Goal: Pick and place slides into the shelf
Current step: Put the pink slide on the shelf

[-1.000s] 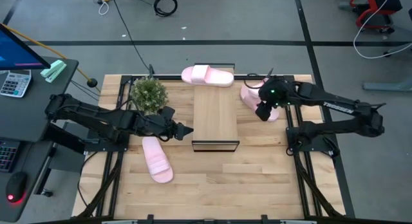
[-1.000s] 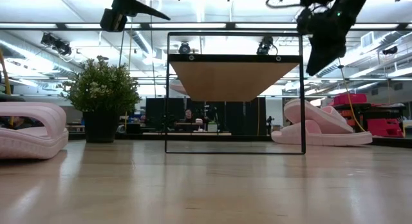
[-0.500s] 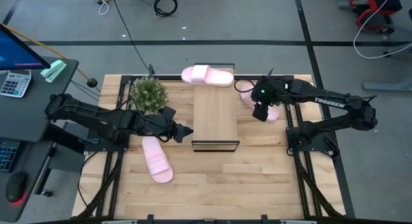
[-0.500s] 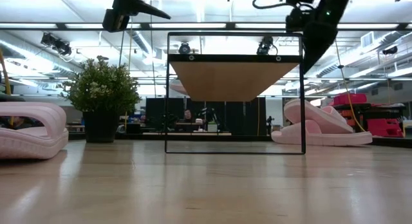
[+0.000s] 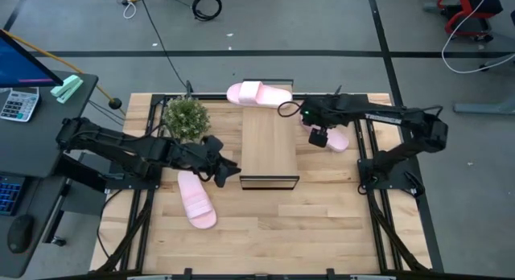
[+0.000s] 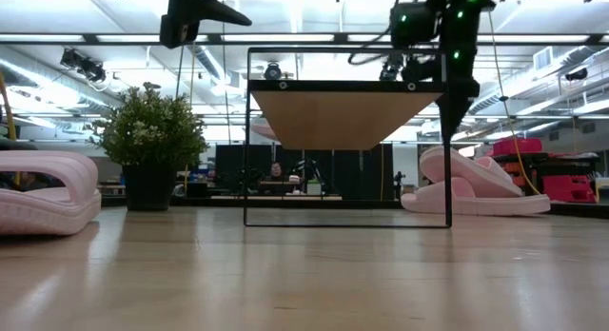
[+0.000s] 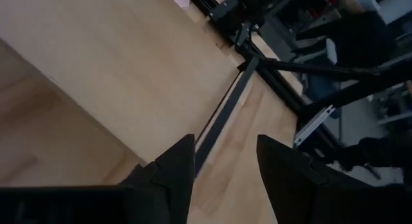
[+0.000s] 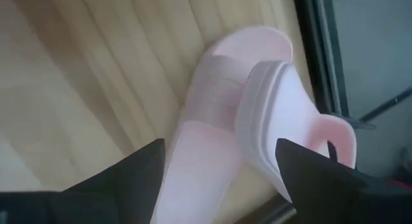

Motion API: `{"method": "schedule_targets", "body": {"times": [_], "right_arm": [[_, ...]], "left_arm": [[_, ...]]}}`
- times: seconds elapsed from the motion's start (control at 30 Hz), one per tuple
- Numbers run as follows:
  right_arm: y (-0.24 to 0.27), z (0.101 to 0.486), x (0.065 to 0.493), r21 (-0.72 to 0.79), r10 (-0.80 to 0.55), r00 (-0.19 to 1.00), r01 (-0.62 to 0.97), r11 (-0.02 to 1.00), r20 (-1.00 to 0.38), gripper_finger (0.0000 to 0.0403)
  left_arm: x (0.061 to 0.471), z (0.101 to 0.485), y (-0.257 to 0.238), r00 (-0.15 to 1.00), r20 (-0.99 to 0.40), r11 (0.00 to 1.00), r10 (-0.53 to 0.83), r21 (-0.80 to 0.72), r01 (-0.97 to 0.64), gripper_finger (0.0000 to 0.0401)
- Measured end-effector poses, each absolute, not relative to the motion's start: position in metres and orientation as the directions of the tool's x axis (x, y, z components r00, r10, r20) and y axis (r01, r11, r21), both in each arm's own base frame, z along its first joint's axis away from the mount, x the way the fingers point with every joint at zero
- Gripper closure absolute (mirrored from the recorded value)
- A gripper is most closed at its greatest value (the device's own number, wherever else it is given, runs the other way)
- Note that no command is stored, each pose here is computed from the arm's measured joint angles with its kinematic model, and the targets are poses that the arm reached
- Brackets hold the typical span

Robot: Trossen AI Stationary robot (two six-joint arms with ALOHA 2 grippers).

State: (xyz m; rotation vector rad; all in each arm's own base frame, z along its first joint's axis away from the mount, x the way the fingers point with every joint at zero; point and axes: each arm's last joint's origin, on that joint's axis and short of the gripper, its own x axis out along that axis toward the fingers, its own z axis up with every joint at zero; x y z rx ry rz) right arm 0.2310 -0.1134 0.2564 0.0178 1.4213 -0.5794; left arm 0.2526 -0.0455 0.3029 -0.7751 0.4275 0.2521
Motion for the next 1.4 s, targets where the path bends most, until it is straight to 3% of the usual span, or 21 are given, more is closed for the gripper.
{"method": "schedule_targets", "body": {"times": [0.17, 0.63, 0.9, 1.4], "right_arm": [[-0.116, 0.247, 0.234, -0.413, -0.419, -0.058, 0.340, 0.845, -0.906, 0.0088], [-0.138, 0.246, 0.229, -0.446, -0.464, -0.047, 0.377, 0.812, -0.884, 0.0070], [-0.146, 0.239, 0.231, -0.350, -0.375, -0.006, 0.373, 0.859, -0.927, 0.0072], [-0.158, 0.209, 0.245, -0.450, -0.431, -0.132, 0.305, 0.839, -0.893, 0.0066]], "left_arm": [[0.252, 0.302, -0.043, 0.879, -0.472, 0.698, 0.073, -0.605, -0.383, 0.0229], [0.252, 0.301, -0.038, 0.870, -0.483, 0.701, 0.093, -0.589, -0.402, 0.0229], [0.253, 0.301, -0.031, 0.868, -0.482, 0.690, 0.118, -0.589, -0.421, 0.0229], [0.254, 0.301, -0.030, 0.869, -0.478, 0.687, 0.125, -0.591, -0.424, 0.0229]]}}
